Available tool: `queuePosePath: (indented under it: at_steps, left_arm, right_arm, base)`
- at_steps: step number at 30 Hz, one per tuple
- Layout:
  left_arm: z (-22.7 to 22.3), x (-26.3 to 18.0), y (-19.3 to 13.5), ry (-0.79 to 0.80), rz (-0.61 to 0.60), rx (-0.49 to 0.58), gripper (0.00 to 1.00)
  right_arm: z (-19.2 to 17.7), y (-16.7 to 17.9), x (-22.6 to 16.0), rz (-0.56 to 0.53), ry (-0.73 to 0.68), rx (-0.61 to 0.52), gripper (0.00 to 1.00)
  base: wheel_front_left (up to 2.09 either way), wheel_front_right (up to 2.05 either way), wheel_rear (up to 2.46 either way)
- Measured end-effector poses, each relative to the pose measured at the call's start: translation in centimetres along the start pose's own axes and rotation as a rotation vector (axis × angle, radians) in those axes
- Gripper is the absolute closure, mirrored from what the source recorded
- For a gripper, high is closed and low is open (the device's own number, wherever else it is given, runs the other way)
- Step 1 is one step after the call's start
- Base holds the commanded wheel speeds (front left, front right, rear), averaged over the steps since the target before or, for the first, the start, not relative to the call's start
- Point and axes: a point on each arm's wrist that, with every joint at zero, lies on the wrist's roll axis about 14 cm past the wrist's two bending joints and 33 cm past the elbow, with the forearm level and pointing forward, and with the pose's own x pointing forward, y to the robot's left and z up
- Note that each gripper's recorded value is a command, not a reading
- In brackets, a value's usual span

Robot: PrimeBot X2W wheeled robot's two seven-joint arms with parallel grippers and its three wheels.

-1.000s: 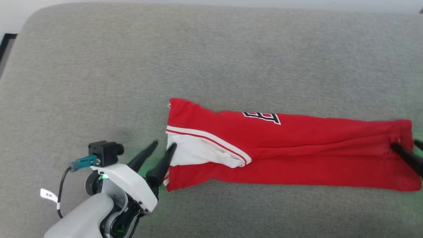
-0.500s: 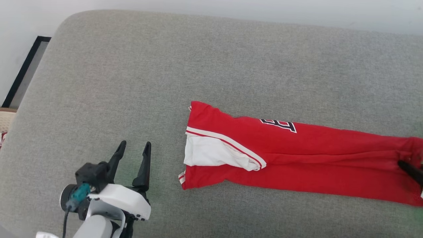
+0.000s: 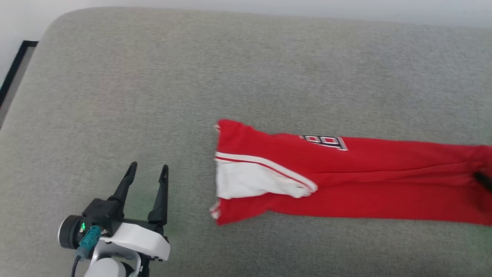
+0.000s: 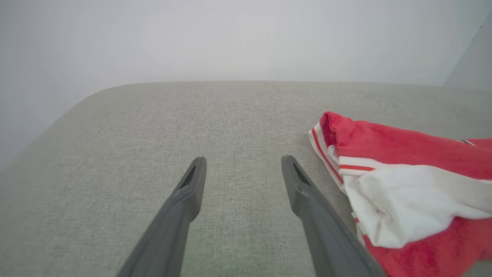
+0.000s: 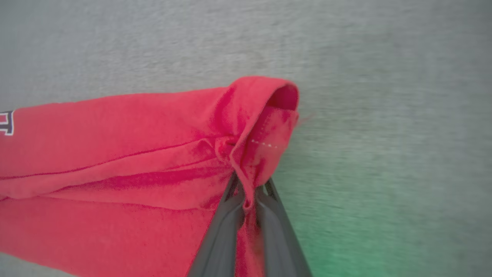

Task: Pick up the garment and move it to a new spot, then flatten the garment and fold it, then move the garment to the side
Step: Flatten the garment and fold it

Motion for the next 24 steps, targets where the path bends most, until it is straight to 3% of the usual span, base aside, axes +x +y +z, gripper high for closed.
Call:
queuePosePath:
  at_steps: [14, 19, 24]
  left_arm:
    - [2.6, 3.6, -3.8, -0.106, -0.106, -0.019, 0.0]
    - [2.8, 4.1, -4.8, -0.113, -0.143, 0.002, 0.0]
    - [2.3, 3.8, -5.2, -0.098, -0.156, 0.007, 0.0]
  right_arm:
    - [5.1, -14.5, -9.2, -0.386, -0.19, 0.093, 1.0]
    - [5.8, -17.0, -11.5, -0.459, -0.239, 0.135, 1.0]
    - [6.0, -15.9, -11.3, -0.427, -0.242, 0.118, 1.0]
  base:
    - [0.0, 0.0, 0.0]
    - [0.0, 0.0, 0.0]
    - [0.0, 0.0, 0.0]
